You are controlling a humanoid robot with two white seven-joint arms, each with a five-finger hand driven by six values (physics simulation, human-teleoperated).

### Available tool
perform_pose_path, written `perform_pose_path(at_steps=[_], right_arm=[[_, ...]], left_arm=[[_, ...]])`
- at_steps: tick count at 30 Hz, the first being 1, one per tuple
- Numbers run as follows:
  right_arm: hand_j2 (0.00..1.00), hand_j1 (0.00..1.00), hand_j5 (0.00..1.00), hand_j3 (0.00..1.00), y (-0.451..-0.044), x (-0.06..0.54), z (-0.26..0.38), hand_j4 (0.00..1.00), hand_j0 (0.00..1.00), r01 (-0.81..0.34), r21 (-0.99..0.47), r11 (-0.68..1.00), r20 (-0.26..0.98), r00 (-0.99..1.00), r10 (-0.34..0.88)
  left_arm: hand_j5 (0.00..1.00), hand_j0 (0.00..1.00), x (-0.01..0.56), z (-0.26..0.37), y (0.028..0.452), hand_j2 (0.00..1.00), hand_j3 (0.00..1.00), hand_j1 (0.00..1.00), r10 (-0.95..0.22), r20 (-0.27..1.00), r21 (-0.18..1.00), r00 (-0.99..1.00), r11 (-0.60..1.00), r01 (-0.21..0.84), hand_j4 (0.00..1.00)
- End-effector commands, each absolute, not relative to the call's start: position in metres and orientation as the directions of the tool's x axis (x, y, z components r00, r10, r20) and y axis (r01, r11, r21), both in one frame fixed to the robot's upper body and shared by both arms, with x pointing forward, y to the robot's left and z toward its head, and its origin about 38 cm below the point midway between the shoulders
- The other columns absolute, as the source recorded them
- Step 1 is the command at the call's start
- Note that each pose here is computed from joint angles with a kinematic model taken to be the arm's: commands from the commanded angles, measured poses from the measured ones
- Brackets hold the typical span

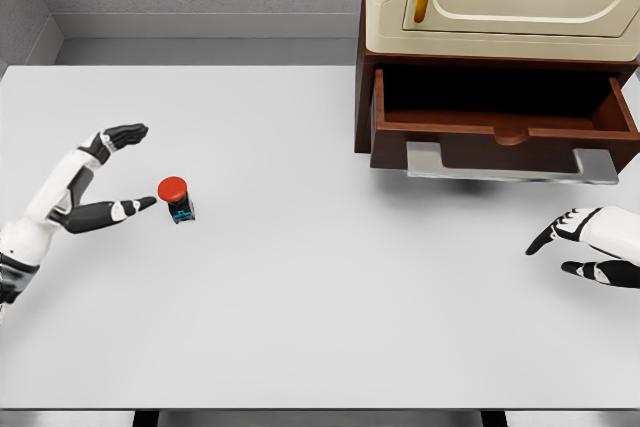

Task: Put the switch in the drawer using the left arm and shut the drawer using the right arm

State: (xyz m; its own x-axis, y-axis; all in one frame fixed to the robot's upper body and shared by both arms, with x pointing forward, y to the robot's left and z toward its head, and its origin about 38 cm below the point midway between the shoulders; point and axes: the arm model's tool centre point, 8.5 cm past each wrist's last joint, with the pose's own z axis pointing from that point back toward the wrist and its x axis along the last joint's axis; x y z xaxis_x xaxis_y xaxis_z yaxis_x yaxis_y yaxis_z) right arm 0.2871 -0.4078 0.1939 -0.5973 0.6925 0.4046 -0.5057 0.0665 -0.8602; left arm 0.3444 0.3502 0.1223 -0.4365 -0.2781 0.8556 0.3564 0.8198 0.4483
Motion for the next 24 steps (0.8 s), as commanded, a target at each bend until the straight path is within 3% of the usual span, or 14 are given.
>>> perform_pose_path(at_steps=[1, 10, 24], right_arm=[[0.63, 0.63, 0.63, 0.63, -0.407, 0.287, 0.195, 0.63, 0.63, -0.506, -0.860, 0.071, 0.408, -0.597, 0.691], [0.65, 0.65, 0.65, 0.65, -0.408, 0.288, 0.197, 0.65, 0.65, -0.506, -0.860, 0.062, 0.402, -0.599, 0.693], [0.64, 0.64, 0.64, 0.64, -0.408, 0.288, 0.198, 0.64, 0.64, -0.507, -0.860, 0.059, 0.401, -0.600, 0.692]], left_arm=[[0.82, 0.82, 0.342, 0.114, 0.342, 0.82, 0.82, 0.82, -0.256, 0.871, 0.427, -0.419, 0.817, 0.388, 0.82], [0.80, 0.80, 0.336, 0.100, 0.334, 0.80, 0.80, 0.80, -0.260, 0.891, 0.414, -0.372, 0.802, 0.430, 0.80], [0.79, 0.79, 0.354, 0.088, 0.339, 0.79, 0.79, 0.79, -0.295, 0.912, 0.394, -0.286, 0.824, 0.407, 0.79]])
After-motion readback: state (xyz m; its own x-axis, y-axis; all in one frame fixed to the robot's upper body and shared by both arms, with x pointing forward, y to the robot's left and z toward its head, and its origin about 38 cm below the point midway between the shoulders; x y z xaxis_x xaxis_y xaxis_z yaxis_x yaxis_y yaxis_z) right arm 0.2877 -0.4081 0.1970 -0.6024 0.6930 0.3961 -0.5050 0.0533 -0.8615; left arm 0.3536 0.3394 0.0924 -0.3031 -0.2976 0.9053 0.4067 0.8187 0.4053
